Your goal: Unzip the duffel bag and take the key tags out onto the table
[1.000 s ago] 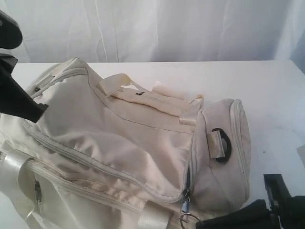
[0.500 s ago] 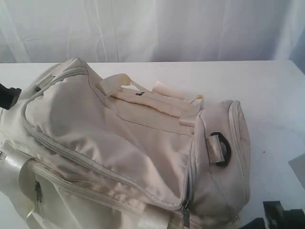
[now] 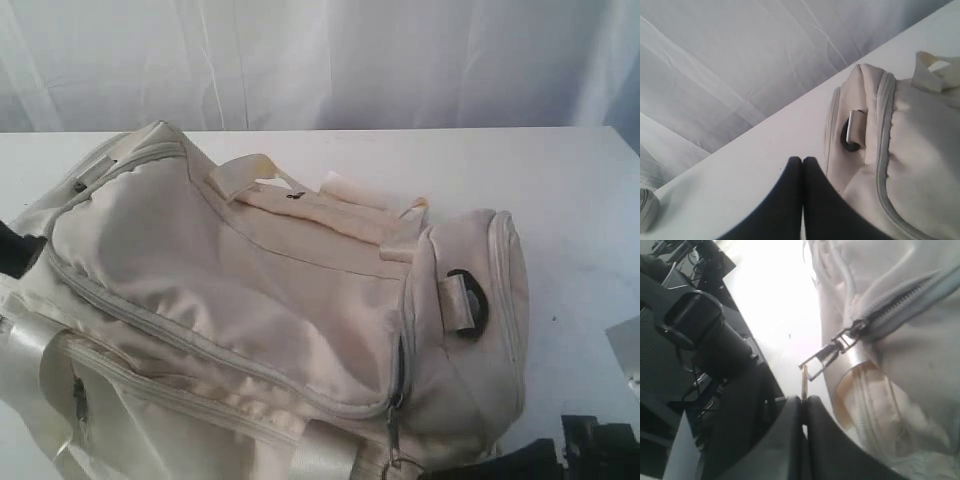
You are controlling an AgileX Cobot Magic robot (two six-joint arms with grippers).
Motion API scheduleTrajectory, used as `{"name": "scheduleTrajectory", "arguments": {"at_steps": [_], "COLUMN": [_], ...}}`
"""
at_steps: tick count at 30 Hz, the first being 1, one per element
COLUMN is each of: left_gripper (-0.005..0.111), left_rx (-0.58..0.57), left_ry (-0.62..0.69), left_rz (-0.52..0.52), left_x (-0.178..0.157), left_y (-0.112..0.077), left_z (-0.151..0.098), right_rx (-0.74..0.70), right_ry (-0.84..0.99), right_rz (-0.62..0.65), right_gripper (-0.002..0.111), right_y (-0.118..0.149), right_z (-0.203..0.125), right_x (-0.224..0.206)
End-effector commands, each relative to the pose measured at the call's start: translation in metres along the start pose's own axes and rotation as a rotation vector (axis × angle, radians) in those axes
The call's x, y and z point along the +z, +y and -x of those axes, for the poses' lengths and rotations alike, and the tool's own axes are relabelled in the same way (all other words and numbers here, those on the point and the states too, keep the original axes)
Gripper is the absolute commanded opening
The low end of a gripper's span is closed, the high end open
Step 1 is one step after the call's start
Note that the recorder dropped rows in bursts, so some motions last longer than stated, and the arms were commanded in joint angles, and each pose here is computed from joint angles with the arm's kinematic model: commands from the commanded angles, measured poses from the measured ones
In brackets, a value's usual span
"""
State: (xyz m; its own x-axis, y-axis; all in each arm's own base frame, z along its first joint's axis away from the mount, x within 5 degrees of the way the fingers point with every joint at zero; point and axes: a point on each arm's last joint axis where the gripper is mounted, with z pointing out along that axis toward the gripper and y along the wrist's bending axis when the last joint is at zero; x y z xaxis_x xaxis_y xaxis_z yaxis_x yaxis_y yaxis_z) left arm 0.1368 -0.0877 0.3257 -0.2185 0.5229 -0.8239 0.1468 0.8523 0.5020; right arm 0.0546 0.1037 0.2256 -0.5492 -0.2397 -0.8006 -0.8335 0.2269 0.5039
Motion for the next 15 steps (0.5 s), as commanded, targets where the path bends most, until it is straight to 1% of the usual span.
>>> {"name": "scheduleTrajectory", "arguments": {"at_steps": [1, 5, 9, 10, 11, 12, 13, 14, 15], "left_gripper": [0.001, 0.001, 0.001, 0.001, 0.001, 0.001, 0.000, 0.000, 0.000], "left_rx": [0.022, -0.008, -0.033, -0.111, -0.152, -0.240, -0.275, -0.334, -0.361], "left_ry": [0.029, 0.054, 0.014, -0.005, -0.014, -0.035, -0.040, -0.044, -0.045], "left_rz": [-0.029, -0.008, 0.014, 0.022, 0.029, 0.033, 0.033, 0.033, 0.032], "left_x": [0.001, 0.003, 0.003, 0.003, 0.003, 0.003, 0.002, 0.002, 0.002], "left_y": [-0.007, -0.009, -0.007, -0.006, -0.005, -0.003, -0.002, -0.002, -0.002], "left_z": [-0.016, -0.026, -0.023, -0.021, -0.021, -0.019, -0.019, -0.019, -0.019], "right_rx": [-0.016, -0.024, -0.025, -0.025, -0.025, -0.024, -0.024, -0.024, -0.024], "right_ry": [-0.046, -0.052, -0.053, -0.053, -0.053, -0.055, -0.055, -0.055, -0.055], "right_rz": [-0.083, -0.094, -0.096, -0.096, -0.096, -0.096, -0.096, -0.096, -0.096], "right_gripper": [0.000, 0.000, 0.000, 0.000, 0.000, 0.000, 0.000, 0.000, 0.000], "right_y": [-0.007, -0.008, -0.008, -0.008, -0.008, -0.008, -0.008, -0.008, -0.008], "right_z": [0.003, 0.004, 0.004, 0.004, 0.004, 0.004, 0.004, 0.004, 0.004], "right_x": [-0.001, -0.001, -0.001, -0.001, -0.001, -0.001, -0.001, -0.001, -0.001]}}
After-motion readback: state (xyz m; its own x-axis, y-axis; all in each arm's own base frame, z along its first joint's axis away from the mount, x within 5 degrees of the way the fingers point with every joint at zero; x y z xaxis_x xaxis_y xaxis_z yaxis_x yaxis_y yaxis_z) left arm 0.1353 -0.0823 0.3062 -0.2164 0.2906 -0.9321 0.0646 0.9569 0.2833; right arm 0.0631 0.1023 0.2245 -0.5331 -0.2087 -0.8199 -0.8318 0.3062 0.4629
